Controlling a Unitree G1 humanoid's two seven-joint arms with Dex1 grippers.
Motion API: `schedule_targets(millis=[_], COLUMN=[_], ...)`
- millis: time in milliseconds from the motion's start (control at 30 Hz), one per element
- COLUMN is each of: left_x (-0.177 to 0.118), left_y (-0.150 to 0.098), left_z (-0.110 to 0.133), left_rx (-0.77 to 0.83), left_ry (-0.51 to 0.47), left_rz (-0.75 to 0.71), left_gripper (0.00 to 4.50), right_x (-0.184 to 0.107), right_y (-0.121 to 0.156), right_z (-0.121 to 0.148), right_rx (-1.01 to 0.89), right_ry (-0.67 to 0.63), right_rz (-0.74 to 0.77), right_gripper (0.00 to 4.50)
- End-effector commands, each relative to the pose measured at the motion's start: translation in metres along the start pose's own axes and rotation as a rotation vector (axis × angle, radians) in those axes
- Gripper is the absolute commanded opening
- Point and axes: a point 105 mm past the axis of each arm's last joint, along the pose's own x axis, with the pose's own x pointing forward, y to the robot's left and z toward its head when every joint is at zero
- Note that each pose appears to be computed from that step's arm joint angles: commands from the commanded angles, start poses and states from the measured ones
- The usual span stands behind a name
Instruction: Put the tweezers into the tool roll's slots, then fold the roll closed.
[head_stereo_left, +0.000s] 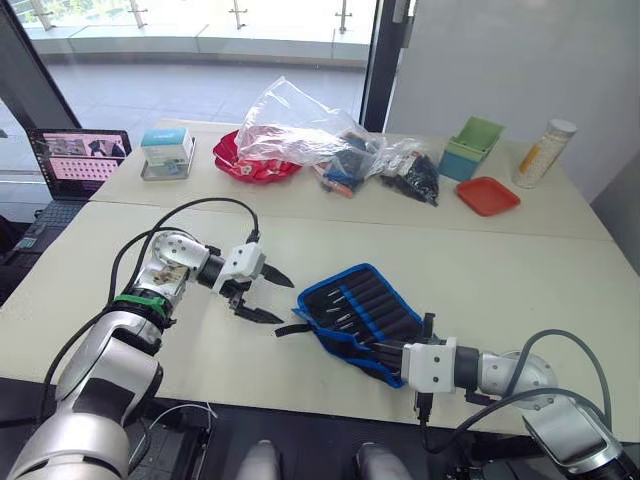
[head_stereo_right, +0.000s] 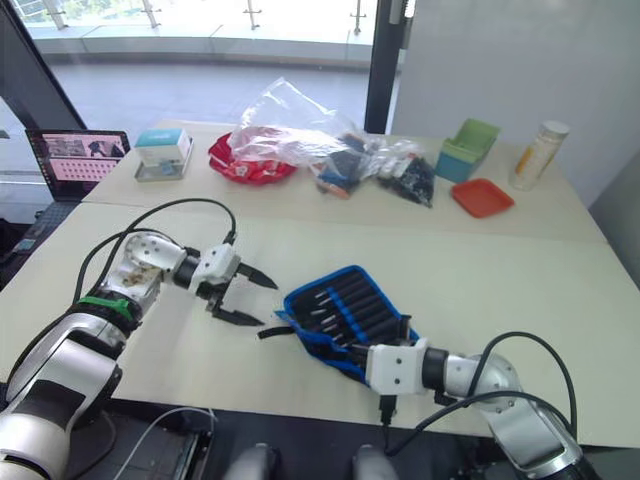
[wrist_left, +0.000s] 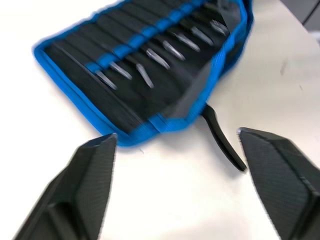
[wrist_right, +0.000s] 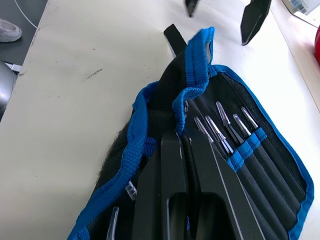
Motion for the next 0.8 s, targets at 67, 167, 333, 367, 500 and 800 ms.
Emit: schedule_targets(millis=[67,167,333,367,500,800], left_x=[0.009,0.017,0.027,0.028,0.029,0.032], left_y=[0.011,0.012,0.015,0.016,0.017,0.01], left_z=[0.013,0.009,0.011,0.013,0.015,0.01], left_rx=[0.093,0.094,0.077,0.075,0.077,0.112], left_ry=[-0.044,-0.044,-0.064,-0.071,-0.075,-0.024], left_rz=[0.026,0.024,0.024,0.026,0.02,-0.027], left_gripper=[4.05,4.05,3.22,2.93,1.55,0.03], right_x=[0.0,0.0,0.0,-0.001,-0.002,-0.001], right_y=[-0.007,-0.006,-0.005,-0.005,-0.005,-0.004], right_z=[0.007,0.008,0.009,0.009,0.008,0.005], right_rx=[-0.019,-0.019,-0.017,-0.016,-0.015,-0.036], right_ry=[-0.008,-0.006,-0.001,0.001,0.011,0.032], right_rz=[-0.032,-0.033,-0.037,-0.039,-0.043,-0.047], right_gripper=[0.0,0.0,0.0,0.0,0.0,0.0])
